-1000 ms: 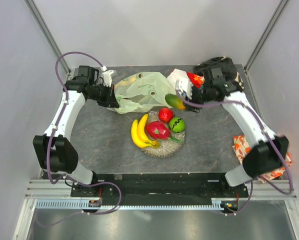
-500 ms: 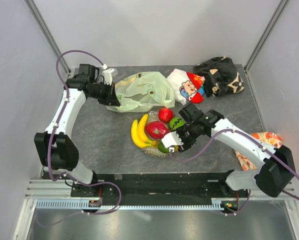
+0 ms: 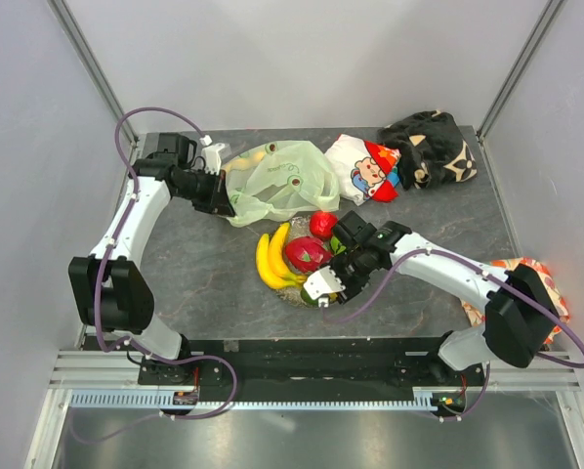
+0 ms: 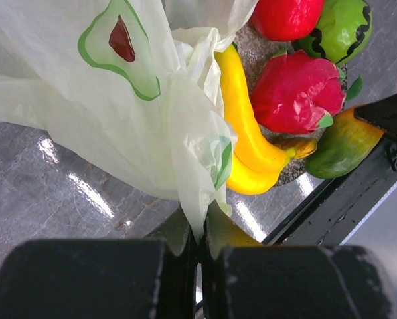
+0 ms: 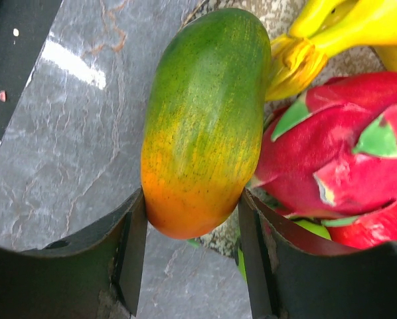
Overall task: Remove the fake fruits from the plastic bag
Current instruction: Place the fake fruit on the plate.
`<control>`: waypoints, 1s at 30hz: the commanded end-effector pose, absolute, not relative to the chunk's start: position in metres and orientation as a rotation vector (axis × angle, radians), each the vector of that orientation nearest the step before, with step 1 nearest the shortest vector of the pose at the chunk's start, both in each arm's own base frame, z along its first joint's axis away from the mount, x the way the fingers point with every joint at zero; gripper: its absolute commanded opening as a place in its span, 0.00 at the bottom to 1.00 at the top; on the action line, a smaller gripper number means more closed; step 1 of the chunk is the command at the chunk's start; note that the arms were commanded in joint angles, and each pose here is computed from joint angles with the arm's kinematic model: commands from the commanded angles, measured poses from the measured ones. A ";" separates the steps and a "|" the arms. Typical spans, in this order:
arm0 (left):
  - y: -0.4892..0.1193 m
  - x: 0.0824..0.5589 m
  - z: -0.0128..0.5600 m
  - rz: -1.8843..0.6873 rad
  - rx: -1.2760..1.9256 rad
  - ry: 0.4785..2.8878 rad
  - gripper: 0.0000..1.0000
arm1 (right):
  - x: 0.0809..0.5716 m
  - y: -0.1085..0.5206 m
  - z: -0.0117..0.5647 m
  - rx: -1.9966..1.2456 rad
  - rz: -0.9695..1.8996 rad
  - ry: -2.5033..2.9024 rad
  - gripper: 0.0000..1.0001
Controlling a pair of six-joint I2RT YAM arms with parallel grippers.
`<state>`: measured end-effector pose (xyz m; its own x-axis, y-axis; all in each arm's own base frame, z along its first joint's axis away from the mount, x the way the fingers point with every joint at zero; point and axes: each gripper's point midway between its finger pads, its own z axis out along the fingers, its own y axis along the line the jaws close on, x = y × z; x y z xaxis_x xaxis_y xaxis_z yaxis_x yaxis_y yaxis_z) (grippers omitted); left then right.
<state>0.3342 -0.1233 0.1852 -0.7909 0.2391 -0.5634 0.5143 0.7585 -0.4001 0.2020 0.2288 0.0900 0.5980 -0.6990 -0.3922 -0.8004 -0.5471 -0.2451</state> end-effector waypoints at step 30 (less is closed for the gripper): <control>-0.131 0.325 0.196 -0.823 0.572 2.423 0.02 | 0.195 0.244 0.100 -2.227 0.433 1.470 0.98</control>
<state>0.3201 -0.1253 0.1822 -0.7985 0.2368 -0.5534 0.5143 0.7461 -0.4228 0.1990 0.2468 0.0669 0.3798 -0.7974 -0.4689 -0.9243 -0.3480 -0.1568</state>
